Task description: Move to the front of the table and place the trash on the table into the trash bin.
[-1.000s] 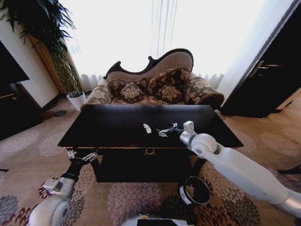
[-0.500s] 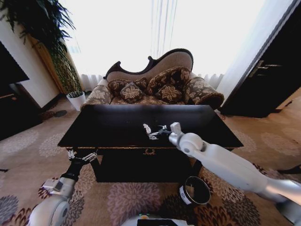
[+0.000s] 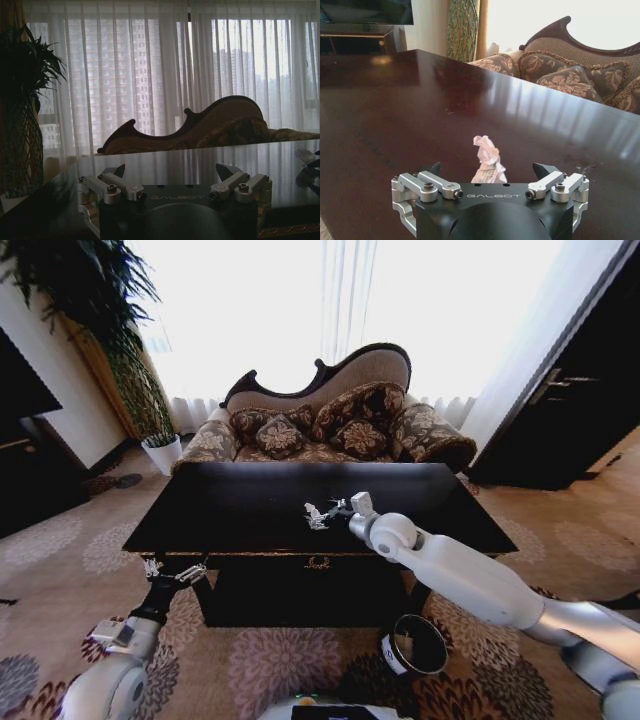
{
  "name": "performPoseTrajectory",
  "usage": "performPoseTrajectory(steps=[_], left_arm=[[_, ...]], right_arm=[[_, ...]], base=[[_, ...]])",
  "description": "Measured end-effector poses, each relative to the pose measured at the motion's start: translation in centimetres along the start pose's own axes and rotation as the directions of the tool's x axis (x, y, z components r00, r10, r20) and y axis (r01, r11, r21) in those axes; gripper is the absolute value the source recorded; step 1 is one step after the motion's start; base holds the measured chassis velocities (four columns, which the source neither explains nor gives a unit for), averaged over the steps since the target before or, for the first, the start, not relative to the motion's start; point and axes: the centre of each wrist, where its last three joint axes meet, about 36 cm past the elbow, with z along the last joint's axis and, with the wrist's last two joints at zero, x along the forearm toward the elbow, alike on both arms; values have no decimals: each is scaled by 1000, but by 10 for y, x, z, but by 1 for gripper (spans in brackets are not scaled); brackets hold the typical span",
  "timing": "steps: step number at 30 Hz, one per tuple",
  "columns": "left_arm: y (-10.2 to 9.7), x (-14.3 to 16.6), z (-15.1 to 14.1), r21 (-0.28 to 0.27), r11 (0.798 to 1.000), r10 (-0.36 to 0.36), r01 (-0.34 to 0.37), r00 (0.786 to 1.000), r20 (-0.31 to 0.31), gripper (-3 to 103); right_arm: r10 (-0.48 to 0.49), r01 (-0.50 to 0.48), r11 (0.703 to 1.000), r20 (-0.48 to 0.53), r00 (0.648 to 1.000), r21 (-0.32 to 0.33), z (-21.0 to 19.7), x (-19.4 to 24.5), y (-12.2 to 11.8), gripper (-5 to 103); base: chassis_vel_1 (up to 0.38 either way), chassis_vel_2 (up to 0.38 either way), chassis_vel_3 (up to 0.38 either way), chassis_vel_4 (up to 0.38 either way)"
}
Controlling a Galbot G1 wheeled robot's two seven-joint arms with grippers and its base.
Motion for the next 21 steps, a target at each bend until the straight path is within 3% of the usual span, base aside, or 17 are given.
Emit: performPoseTrajectory(steps=[4, 6, 8, 11, 13, 17, 19, 21], left_arm=[[0, 0, 0, 0, 1000, 0, 0, 1000, 0, 100], [0, 0, 0, 0, 1000, 0, 0, 1000, 0, 100], [0, 0, 0, 0, 1000, 0, 0, 1000, 0, 100], [0, 0, 0, 0, 1000, 0, 0, 1000, 0, 100], [0, 0, 0, 0, 1000, 0, 0, 1000, 0, 100], [0, 0, 0, 0, 1000, 0, 0, 1000, 0, 100], [0, 0, 0, 0, 1000, 0, 0, 1000, 0, 100], [0, 0, 0, 0, 1000, 0, 0, 1000, 0, 100]], right_arm=[[-1, 1, 1000, 2, 1000, -3, 2, -4, 1, 101], [0, 0, 1000, 8, 1000, -5, 5, -4, 1, 93], [0, 0, 1000, 8, 1000, -5, 5, -4, 1, 93], [1, 0, 1000, 10, 1000, -15, 9, -2, 1, 77], [0, 0, 1000, 10, 1000, -18, 10, -1, 1, 77], [0, 0, 999, 9, 1000, -34, 16, 4, 1, 54], [1, -1, 999, 9, 1000, -37, 17, 5, 1, 54], [4, -4, 999, 10, 1000, -44, 21, 9, -1, 44]], base=[[0, 0, 0, 0], [0, 0, 0, 0], [0, 0, 0, 0], [0, 0, 0, 0], [0, 0, 0, 0], [0, 0, 0, 0], [0, 0, 0, 0], [0, 0, 0, 0]])
